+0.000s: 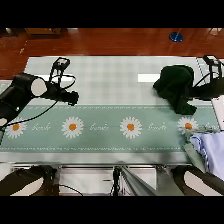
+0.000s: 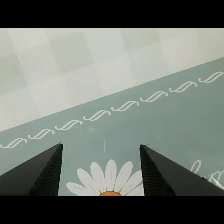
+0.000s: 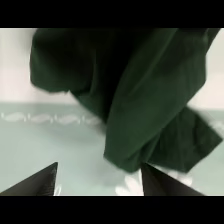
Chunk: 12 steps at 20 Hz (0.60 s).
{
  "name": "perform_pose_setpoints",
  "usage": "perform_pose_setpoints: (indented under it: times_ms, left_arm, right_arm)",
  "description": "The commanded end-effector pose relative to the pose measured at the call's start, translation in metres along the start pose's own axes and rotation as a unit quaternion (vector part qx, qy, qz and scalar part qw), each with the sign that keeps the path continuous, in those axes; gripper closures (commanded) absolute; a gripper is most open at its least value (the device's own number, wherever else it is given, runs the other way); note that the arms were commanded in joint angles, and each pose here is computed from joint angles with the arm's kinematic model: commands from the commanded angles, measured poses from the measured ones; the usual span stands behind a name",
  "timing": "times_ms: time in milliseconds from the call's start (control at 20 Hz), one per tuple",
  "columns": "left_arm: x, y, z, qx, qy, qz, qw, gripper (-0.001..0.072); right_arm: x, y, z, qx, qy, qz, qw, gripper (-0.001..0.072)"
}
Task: Fold the shirts.
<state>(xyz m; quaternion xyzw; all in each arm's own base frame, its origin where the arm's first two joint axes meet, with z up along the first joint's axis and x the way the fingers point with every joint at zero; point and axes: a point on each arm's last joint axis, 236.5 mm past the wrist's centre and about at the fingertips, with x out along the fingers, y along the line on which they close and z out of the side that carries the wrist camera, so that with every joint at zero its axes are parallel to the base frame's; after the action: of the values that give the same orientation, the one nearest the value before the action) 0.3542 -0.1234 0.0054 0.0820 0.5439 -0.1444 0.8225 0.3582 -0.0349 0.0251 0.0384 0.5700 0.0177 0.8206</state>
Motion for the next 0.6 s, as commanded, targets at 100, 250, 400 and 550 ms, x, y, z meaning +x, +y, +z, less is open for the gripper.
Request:
perform_pose_setpoints:
  times_ms: [100, 250, 400, 550]
  left_arm:
    - [0.0, -0.004, 0.001, -0.006, -0.003, -0.008, 1.0, 0.0134]
    - [0.0, -0.004, -0.001, -0.006, 0.002, -0.009, 1.0, 0.0134]
    - [0.0, -0.004, -0.001, -0.006, 0.002, -0.009, 1.0, 0.0134]
    - [0.0, -0.004, 0.0, -0.006, 0.001, -0.009, 1.0, 0.0135]
  right_arm:
    - [0.035, -0.016, 0.046, 0.006, -0.072, -0.019, 0.997, 0.0099]
    - [0.064, -0.022, 0.064, 0.023, -0.096, -0.019, 0.995, 0.0099]
    - [0.089, -0.029, 0.084, 0.04, -0.133, -0.02, 0.99, 0.0104]
    - [0.121, -0.031, 0.073, 0.066, -0.105, -0.015, 0.992, 0.0477]
